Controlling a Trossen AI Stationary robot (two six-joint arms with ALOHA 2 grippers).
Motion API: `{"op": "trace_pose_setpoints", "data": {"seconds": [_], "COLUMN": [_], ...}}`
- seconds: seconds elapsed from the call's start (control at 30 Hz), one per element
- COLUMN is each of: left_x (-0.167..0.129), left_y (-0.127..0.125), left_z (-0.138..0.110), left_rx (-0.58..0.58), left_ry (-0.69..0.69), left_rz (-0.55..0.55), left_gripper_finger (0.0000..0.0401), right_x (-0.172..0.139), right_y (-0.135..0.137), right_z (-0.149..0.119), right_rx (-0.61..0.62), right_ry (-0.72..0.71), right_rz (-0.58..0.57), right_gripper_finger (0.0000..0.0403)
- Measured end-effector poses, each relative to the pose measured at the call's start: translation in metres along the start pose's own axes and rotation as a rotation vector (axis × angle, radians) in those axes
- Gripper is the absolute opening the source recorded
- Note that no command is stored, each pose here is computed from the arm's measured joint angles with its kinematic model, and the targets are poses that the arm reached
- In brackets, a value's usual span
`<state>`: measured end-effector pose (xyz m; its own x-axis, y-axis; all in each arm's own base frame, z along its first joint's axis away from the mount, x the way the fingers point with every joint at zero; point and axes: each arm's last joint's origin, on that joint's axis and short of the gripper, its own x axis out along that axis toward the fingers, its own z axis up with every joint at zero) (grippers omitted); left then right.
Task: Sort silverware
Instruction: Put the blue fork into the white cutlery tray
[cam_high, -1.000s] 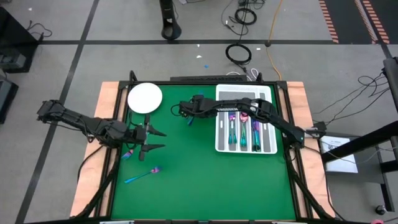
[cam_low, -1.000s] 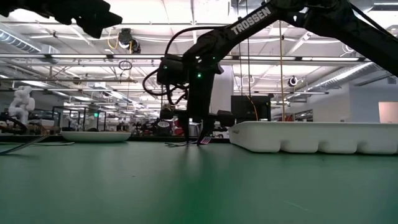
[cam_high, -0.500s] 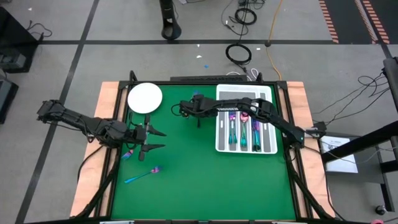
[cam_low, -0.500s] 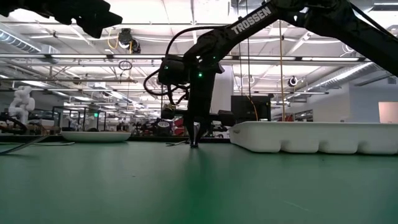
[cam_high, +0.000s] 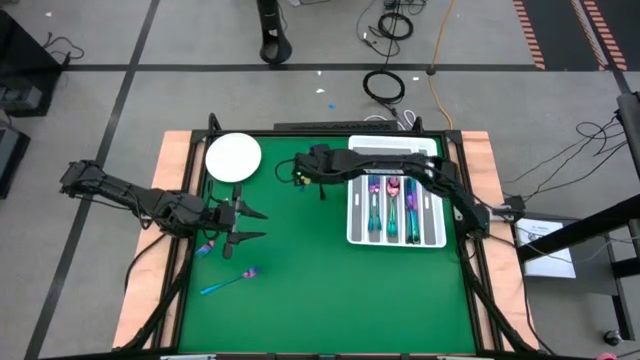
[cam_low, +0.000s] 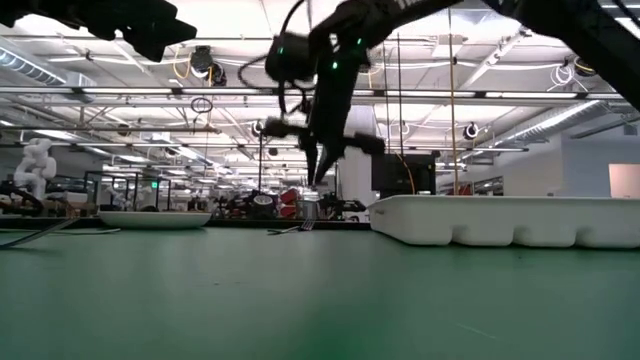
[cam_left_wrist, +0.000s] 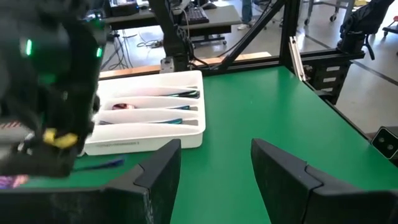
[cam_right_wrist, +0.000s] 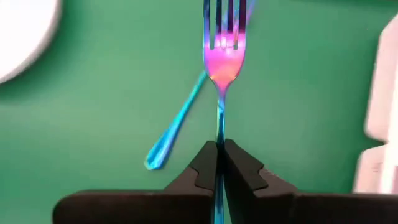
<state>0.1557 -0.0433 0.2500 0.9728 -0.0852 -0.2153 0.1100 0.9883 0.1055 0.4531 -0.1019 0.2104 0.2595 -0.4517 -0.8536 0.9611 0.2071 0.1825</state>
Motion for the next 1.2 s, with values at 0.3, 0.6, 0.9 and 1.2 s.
{"op": "trace_pose_setpoints", "data": {"seconds": [0.3, 0.6, 0.9, 1.2], "left_x": [0.000, 0.000, 0.000, 0.000], "left_y": [0.000, 0.000, 0.000, 0.000], "left_z": [0.000, 0.000, -0.002, 0.003], "left_rx": [-0.025, -0.028, -0.043, 0.037], "left_ry": [0.001, 0.002, 0.016, -0.025], "left_rz": [0.000, -0.003, -0.006, -0.003], "left_gripper_finger": [0.0198, 0.0198, 0.0198, 0.0198], "right_x": [-0.095, -0.109, -0.065, -0.043], "right_y": [-0.033, -0.057, -0.103, -0.152], "right_z": [-0.013, -0.046, -0.053, -0.078], "right_rx": [-0.151, -0.135, -0.005, 0.190], "right_ry": [-0.039, 0.009, 0.081, 0.017], "right_rz": [-0.208, -0.383, -0.293, -0.124], "right_gripper_finger": [0.0004, 0.0004, 0.0004, 0.0004]}}
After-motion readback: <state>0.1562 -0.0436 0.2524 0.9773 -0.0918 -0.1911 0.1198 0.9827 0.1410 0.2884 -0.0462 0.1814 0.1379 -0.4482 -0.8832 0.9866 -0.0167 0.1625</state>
